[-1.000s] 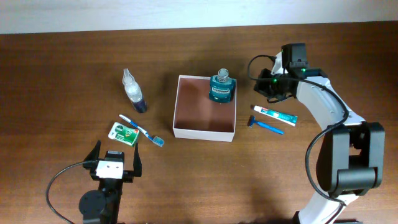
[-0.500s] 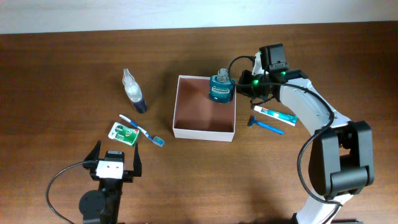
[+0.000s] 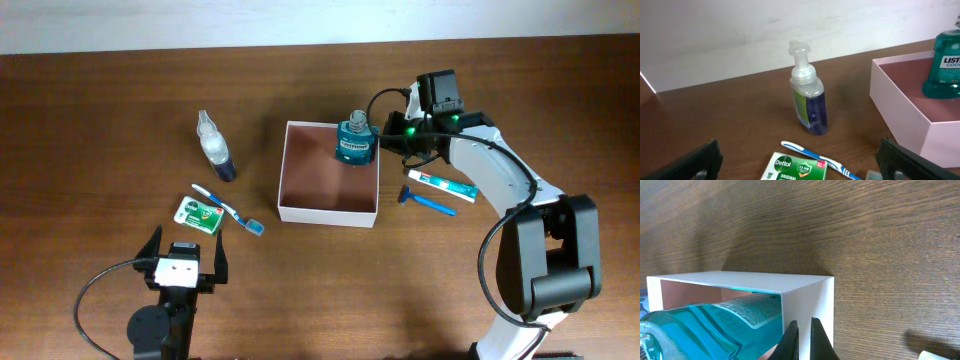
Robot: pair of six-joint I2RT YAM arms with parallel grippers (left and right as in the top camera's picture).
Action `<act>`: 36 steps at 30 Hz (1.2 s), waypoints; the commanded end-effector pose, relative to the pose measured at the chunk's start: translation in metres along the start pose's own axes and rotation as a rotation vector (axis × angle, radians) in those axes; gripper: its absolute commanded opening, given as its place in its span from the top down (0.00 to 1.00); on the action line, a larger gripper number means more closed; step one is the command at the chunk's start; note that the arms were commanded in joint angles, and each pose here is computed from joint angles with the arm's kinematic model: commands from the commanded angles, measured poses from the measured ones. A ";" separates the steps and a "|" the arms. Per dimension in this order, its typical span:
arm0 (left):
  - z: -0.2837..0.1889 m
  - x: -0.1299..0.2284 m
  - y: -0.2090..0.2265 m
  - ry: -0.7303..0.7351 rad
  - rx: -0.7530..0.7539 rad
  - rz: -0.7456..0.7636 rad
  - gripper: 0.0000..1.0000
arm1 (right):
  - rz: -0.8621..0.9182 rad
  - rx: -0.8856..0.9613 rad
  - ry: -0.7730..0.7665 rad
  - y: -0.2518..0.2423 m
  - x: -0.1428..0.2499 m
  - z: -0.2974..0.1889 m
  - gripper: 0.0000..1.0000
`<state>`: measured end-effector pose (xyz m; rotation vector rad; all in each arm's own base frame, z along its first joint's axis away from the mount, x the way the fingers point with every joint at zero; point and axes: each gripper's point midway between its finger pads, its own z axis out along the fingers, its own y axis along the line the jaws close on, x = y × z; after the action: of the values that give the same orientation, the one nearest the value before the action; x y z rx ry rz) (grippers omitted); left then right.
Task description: Pack container
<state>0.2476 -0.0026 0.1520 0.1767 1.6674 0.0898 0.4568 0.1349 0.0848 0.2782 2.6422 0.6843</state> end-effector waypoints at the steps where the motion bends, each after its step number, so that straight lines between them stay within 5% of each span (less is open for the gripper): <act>1: 0.000 0.003 0.002 0.009 -0.013 -0.006 0.00 | -0.052 -0.017 0.012 0.005 0.004 0.004 0.96; 28: 0.000 0.003 0.002 0.009 -0.013 -0.006 0.01 | -0.190 -0.069 0.014 0.008 0.002 0.001 0.94; 36: 0.000 0.003 0.002 0.009 -0.013 -0.006 0.00 | -0.122 -0.010 0.007 -0.042 -0.013 -0.016 0.70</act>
<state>0.2476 -0.0025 0.1520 0.1764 1.6675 0.0901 0.4588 0.1174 0.0873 0.0524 2.6167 0.6777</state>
